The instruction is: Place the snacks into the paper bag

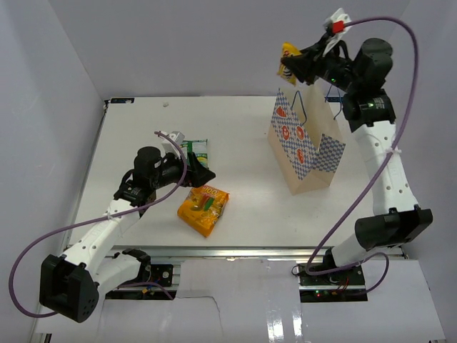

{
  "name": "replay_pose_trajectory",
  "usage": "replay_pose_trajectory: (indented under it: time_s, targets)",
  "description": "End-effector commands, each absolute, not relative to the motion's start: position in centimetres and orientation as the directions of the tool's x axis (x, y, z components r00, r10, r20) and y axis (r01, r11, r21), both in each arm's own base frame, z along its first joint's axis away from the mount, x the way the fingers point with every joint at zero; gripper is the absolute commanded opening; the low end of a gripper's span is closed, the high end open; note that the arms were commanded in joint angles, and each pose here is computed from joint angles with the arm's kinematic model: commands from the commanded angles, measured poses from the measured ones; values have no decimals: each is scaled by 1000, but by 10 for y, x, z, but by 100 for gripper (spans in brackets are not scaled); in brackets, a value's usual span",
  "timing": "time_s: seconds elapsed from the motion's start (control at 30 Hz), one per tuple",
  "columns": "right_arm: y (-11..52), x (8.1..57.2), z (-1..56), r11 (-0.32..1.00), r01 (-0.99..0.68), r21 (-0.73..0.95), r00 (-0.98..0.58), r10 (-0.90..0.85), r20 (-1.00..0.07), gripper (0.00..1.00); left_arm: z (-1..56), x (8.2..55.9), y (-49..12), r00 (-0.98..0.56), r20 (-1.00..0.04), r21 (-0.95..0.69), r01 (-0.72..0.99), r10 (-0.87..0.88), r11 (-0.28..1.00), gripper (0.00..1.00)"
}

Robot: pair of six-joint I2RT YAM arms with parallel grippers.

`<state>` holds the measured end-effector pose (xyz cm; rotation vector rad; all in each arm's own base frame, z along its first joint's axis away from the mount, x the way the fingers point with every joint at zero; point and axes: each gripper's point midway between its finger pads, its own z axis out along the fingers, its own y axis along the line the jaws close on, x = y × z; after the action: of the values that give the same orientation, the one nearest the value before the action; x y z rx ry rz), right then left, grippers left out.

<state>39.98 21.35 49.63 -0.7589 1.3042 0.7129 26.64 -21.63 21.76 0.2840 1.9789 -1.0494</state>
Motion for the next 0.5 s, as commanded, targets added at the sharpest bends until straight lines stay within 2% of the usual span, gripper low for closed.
replay_pose_trajectory:
  time_s: [0.0, 0.13, 0.17, 0.43, 0.47]
  targets:
    - [156, 409, 530, 712, -675, -191, 252, -20, -968, 8, 211, 272, -197, -596, -785, -510, 469, -168, 722, 98]
    - [119, 420, 514, 797, -576, -183, 216, -68, -974, 9, 199, 281, -192, -612, -762, -525, 392, -212, 755, 98]
    - [114, 426, 494, 810, -564, -159, 168, -76, -983, 10, 196, 283, -191, -621, -752, -533, 376, -221, 758, 98]
    - [98, 425, 410, 837, -528, -143, 20, -157, -987, 16, 188, 311, -175, -631, -738, -486, 253, -238, 837, 98]
    - [97, 425, 403, 841, -522, -141, 6, -162, -987, 20, 182, 314, -172, -645, -727, -478, 227, -236, 849, 98]
